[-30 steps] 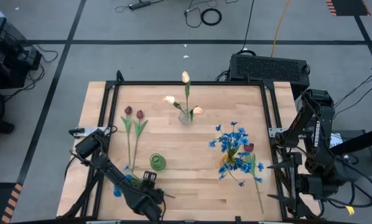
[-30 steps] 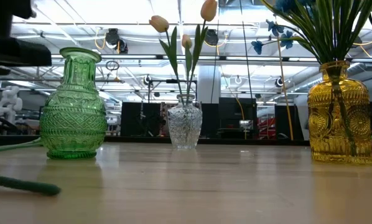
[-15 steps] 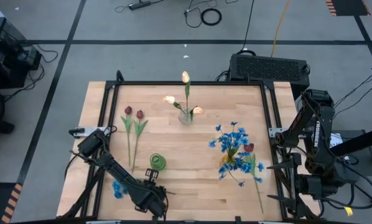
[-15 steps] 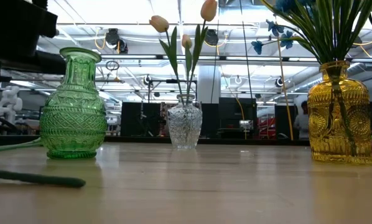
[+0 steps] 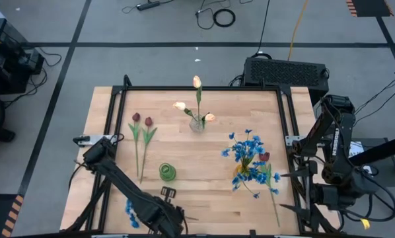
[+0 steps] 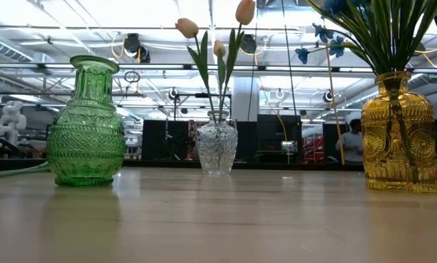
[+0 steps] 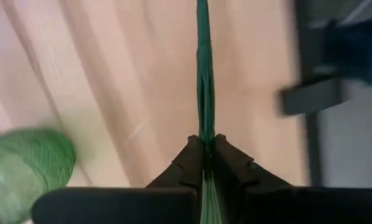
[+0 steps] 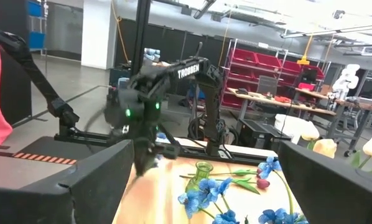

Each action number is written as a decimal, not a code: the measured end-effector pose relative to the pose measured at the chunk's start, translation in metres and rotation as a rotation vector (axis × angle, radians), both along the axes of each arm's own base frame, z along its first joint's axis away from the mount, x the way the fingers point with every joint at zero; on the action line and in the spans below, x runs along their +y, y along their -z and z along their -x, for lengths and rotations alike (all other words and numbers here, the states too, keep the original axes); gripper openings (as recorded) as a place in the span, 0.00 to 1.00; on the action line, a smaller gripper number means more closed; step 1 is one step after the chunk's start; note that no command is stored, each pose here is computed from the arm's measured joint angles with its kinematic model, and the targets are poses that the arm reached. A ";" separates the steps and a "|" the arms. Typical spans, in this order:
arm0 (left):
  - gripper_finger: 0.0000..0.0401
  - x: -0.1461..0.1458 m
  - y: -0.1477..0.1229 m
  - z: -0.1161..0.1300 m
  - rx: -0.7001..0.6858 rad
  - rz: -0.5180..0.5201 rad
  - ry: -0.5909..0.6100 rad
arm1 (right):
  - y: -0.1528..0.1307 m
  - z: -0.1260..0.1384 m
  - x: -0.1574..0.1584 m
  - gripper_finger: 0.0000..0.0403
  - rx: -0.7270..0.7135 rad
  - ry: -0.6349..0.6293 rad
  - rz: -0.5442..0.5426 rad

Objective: Sort flowers into vase by color
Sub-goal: Put the blue flowers into the yellow vase

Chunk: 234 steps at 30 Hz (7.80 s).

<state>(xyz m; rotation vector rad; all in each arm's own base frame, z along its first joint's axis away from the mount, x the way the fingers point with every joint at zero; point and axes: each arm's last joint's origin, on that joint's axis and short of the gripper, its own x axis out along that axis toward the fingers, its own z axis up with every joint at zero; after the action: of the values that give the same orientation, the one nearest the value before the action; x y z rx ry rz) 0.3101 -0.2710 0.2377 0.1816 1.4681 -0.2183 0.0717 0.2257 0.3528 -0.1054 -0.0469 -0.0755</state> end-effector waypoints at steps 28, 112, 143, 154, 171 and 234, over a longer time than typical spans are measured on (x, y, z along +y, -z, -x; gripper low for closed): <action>0.06 0.038 -0.156 -0.065 -0.792 0.066 0.153 | -0.002 -0.017 -0.001 0.97 -0.084 -0.115 0.004; 0.06 0.058 -0.149 -0.049 -0.674 -0.725 0.317 | 0.019 -0.198 0.075 0.01 0.182 0.521 0.412; 0.62 -0.014 -0.200 0.044 -1.280 -0.364 -0.428 | -0.047 -0.173 0.031 0.00 0.127 0.509 0.335; 0.62 -0.057 -0.107 -0.009 -1.332 -0.149 -0.685 | -0.099 -0.152 -0.001 0.00 -0.060 0.376 0.348; 0.47 -0.045 -0.081 -0.108 -2.115 0.324 -0.550 | -0.122 -0.129 -0.006 0.00 -0.228 0.330 0.407; 0.03 0.128 -0.132 -0.167 -2.705 0.793 0.200 | -0.116 -0.107 0.011 0.00 -0.167 0.294 0.368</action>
<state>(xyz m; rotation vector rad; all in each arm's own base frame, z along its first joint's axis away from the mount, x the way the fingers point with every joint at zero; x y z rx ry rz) 0.4767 -0.1429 0.3697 -0.1082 -1.3524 -0.3779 0.1791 0.2362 0.4689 -0.4739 -0.2123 -0.3699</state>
